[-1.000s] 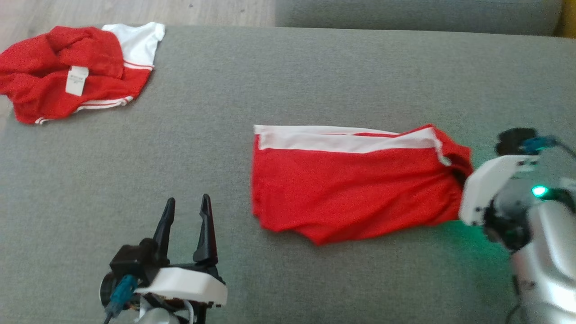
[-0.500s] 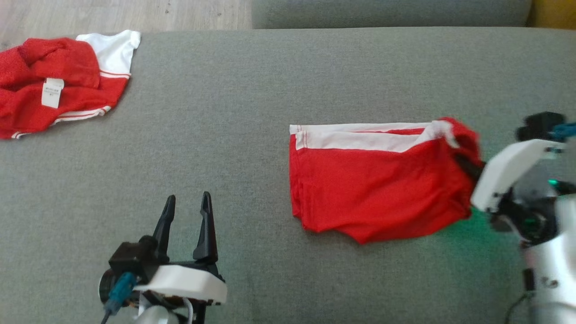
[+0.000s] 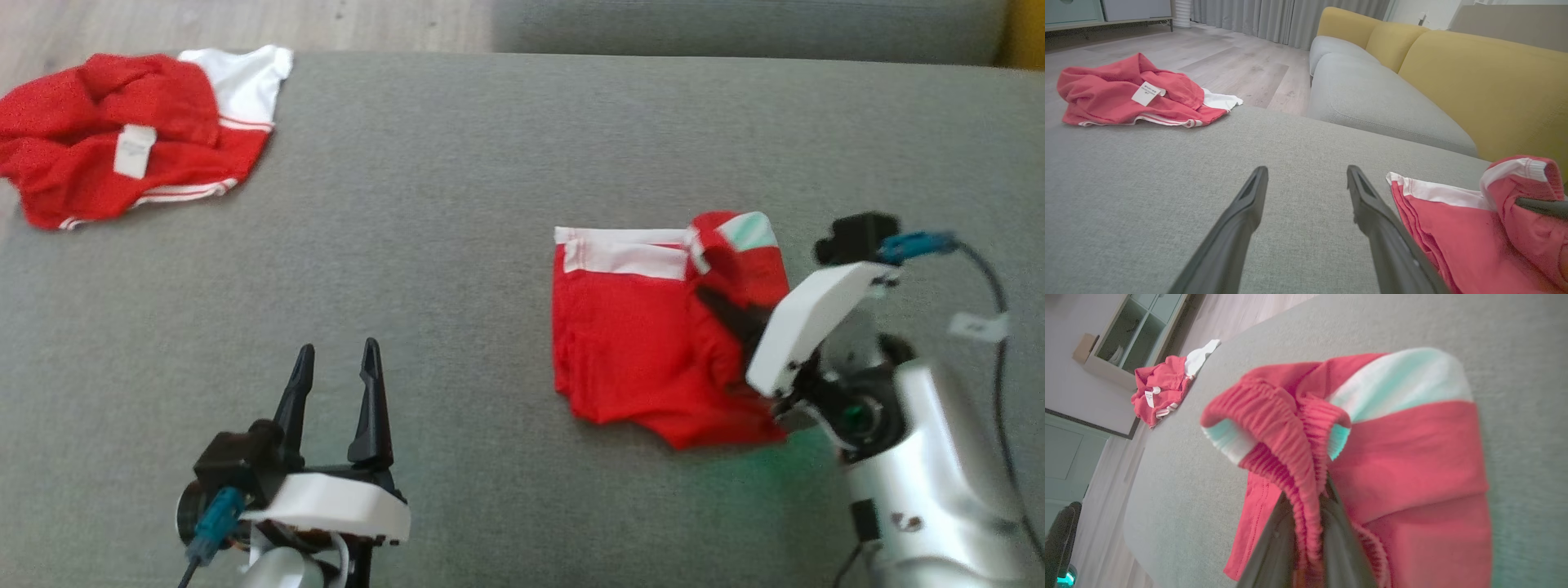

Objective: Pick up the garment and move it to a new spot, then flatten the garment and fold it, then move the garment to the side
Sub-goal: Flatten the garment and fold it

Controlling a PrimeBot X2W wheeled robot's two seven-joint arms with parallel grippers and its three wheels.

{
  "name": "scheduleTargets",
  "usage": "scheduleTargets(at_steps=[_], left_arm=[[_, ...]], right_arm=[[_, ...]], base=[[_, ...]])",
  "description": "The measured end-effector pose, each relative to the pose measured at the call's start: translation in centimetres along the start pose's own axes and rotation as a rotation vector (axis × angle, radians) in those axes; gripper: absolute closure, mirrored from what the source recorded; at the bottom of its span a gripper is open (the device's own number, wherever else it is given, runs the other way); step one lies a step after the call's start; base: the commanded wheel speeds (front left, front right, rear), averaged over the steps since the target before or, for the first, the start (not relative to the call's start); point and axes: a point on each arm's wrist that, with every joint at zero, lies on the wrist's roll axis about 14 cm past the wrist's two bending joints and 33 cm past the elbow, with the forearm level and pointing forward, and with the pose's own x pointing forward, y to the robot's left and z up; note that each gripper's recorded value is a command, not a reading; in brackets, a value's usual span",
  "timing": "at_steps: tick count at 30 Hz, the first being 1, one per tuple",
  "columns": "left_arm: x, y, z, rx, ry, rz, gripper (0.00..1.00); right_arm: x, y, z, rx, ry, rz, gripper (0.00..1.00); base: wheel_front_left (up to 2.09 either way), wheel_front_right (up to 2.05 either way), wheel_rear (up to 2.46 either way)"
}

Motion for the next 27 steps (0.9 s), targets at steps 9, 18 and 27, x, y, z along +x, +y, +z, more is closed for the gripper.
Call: scheduleTargets(at_steps=[9,18,27], left_arm=[[-0.6,1.4,-0.3,-0.003,0.006,0.048,0.0],[-0.4,0.7,-0.2,-0.005,-0.003,0.028,0.0],[-0.1,-0.7,0.1,0.002,-0.017,-0.021,0.0]], right_arm=[[3.7,3.4,-1.8,0.006,0.051,0.106,0.58],[4.6,6.9,-1.1,0.025,-0.008,0.212,0.0],[2.3,6.4,4.7,-0.17,-0.295,0.13,0.0]], base=[[0.0,0.0,0.0],[0.0,0.0,0.0],[0.0,0.0,0.0]])
